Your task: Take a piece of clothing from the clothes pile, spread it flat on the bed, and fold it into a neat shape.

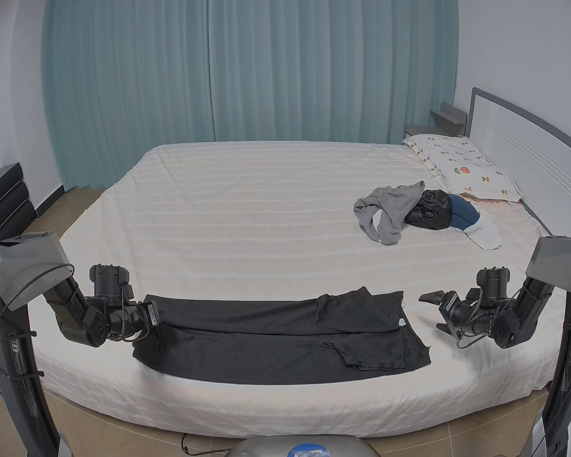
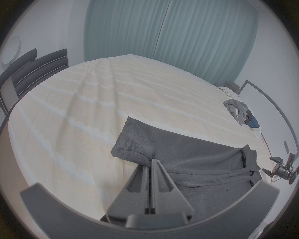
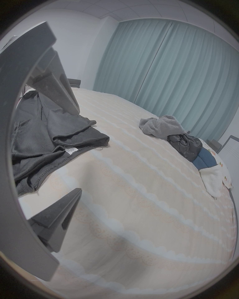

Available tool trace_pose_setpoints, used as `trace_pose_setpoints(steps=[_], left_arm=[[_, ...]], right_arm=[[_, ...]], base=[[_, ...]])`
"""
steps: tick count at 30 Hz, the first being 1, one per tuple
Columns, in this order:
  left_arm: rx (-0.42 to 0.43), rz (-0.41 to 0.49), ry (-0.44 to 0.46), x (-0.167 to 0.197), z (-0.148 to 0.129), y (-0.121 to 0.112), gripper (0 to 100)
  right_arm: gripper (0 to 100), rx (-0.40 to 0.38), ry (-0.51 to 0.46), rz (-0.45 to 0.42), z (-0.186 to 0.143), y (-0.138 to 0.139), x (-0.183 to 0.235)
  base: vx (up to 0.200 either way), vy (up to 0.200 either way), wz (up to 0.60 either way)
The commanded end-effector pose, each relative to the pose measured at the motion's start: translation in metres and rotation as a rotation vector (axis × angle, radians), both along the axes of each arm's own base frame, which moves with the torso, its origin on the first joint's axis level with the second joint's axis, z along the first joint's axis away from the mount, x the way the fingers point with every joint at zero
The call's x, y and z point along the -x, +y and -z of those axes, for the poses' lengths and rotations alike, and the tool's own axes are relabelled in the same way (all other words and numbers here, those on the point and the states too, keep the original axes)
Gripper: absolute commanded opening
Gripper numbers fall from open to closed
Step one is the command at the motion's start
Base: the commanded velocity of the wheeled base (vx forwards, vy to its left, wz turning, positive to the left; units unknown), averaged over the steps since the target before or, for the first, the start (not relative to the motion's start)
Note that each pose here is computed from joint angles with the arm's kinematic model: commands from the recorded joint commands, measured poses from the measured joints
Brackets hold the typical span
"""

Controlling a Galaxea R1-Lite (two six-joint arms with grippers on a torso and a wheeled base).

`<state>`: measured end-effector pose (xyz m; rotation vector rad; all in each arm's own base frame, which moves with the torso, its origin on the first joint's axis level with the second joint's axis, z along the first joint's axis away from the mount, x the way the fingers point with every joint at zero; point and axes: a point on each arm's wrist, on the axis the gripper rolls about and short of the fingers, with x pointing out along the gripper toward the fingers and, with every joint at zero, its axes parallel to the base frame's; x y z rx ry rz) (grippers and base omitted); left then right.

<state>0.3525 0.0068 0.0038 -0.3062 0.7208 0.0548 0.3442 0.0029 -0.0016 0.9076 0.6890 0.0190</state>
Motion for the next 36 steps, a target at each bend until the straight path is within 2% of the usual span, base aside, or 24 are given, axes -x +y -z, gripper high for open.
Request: trace_pose_setpoints(steps=[1, 19, 27, 36], left_arm=[[0.0, 0.001, -0.018, 0.0, -0.006, 0.0, 0], [0.007, -0.004, -0.014, -0.002, -0.003, -0.001, 0], [0.048, -0.029, -0.05, -0.011, -0.011, -0.004, 0], [0.047, -0.006, -0.06, -0.012, -0.014, -0.014, 0]], right_arm=[[100, 0.0, -0.002, -0.002, -0.001, 0.0, 0.0], [100, -0.015, 0.001, 0.009, -0.001, 0.0, 0.0], [100, -0.015, 0.002, 0.009, -0.001, 0.0, 0.0], [100, -0.015, 0.004, 0.009, -0.001, 0.0, 0.0]], base=[[0.0, 0.0, 0.0], [-0.022, 0.0, 0.0], [0.0, 0.0, 0.0], [0.0, -0.2, 0.0]])
